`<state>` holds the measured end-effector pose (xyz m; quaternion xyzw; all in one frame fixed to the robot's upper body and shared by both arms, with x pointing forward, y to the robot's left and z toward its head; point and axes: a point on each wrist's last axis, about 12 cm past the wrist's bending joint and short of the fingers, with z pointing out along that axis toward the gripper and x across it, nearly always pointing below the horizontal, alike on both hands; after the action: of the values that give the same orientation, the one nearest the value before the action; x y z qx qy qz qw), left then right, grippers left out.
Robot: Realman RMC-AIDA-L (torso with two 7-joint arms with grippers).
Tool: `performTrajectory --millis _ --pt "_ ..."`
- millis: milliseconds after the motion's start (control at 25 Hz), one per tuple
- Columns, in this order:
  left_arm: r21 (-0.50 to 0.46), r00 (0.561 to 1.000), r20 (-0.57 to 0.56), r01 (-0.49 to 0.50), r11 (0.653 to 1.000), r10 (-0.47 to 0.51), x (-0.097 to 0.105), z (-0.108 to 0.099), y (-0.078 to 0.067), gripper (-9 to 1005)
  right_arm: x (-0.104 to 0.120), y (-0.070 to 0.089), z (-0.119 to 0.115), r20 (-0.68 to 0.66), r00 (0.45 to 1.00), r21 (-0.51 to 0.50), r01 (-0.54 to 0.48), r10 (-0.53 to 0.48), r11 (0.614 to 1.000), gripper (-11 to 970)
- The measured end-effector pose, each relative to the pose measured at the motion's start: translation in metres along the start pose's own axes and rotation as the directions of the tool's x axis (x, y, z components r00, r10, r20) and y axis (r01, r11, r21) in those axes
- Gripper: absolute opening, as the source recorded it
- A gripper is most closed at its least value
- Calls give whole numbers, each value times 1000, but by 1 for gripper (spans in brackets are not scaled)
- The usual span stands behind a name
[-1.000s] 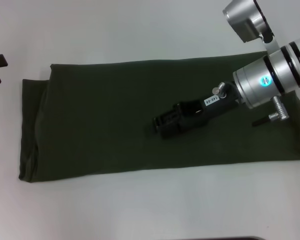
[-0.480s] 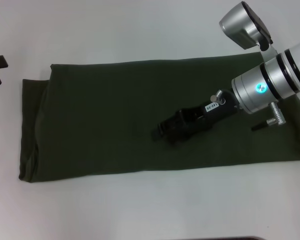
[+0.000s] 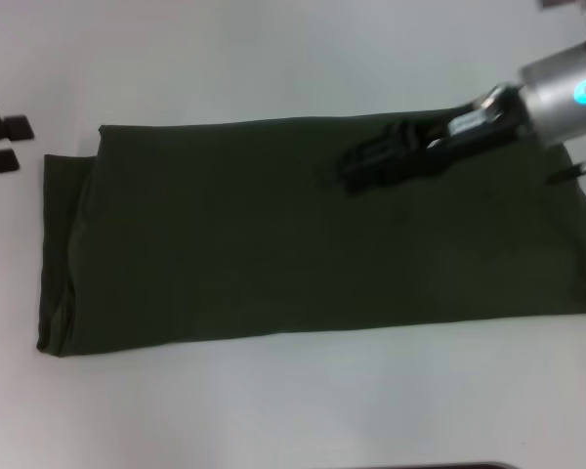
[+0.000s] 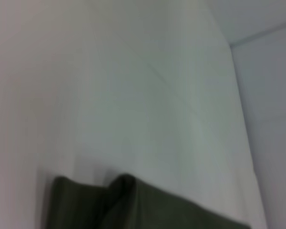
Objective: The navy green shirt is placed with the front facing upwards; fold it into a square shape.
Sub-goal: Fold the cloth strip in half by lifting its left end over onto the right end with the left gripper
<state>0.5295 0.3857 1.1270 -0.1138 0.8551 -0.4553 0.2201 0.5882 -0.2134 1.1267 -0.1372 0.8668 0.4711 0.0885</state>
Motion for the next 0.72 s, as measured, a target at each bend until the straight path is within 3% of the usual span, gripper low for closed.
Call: performTrajectory --millis 280,720 --pt "-86 973 -199 -136 987 116 2 14 -11 580 4 -18 -42 151 988 22 17 -20 1000 674" --pt "-230 951 -305 -121 966 47 -4 31 -10 579 18 -33 -59 179 984 45 -11 3 999 674"
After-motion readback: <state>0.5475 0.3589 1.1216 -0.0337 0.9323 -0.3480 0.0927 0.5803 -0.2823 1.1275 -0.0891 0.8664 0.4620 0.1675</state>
